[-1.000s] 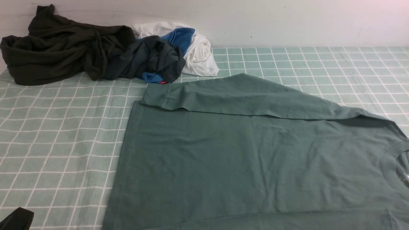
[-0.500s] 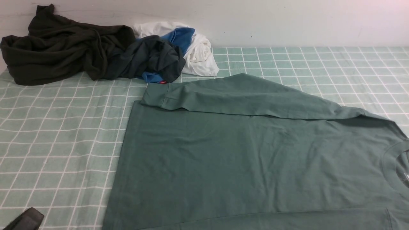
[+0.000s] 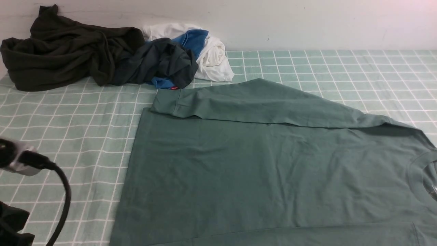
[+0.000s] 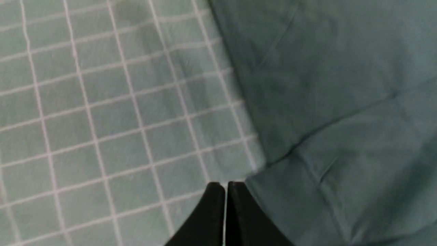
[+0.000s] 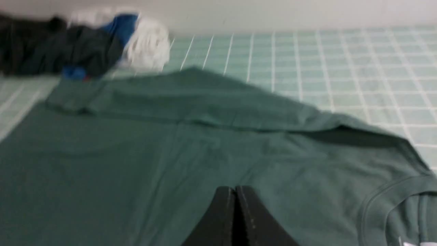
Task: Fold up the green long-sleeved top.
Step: Use the left arm to clamp the cuff closest to it
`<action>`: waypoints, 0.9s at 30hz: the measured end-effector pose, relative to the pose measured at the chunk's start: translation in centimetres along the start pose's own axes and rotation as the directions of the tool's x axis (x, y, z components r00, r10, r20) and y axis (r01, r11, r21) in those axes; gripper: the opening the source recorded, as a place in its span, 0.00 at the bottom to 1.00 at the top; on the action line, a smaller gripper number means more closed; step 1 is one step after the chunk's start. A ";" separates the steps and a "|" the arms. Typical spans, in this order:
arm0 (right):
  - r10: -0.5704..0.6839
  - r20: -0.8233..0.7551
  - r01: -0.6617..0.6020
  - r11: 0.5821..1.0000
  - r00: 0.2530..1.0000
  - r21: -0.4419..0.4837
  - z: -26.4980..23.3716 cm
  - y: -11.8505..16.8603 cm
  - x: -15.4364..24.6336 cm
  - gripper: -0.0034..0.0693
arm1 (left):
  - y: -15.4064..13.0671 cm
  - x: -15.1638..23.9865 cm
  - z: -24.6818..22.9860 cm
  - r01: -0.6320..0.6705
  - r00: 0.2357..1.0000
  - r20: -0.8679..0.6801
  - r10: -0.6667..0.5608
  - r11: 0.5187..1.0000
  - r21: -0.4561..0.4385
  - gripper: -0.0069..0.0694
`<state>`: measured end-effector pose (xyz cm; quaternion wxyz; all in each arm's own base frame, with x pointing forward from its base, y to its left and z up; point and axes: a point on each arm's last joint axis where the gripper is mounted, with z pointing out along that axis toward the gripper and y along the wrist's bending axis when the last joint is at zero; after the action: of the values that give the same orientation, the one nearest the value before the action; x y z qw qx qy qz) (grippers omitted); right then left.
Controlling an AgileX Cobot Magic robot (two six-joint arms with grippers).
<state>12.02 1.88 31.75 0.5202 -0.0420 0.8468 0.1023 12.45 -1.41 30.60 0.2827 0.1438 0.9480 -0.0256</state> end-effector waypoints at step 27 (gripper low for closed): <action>-0.284 -0.660 0.171 0.958 0.696 -0.232 4.3 2.4 1.8 0.03 | -9.7 -4.0 17.9 -0.475 0.716 -0.440 0.543 0.840 0.263 0.59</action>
<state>14.58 5.21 28.60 0.1736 -0.2210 0.9565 0.0787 22.35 -14.02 17.46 0.0148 0.4190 0.9074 0.0292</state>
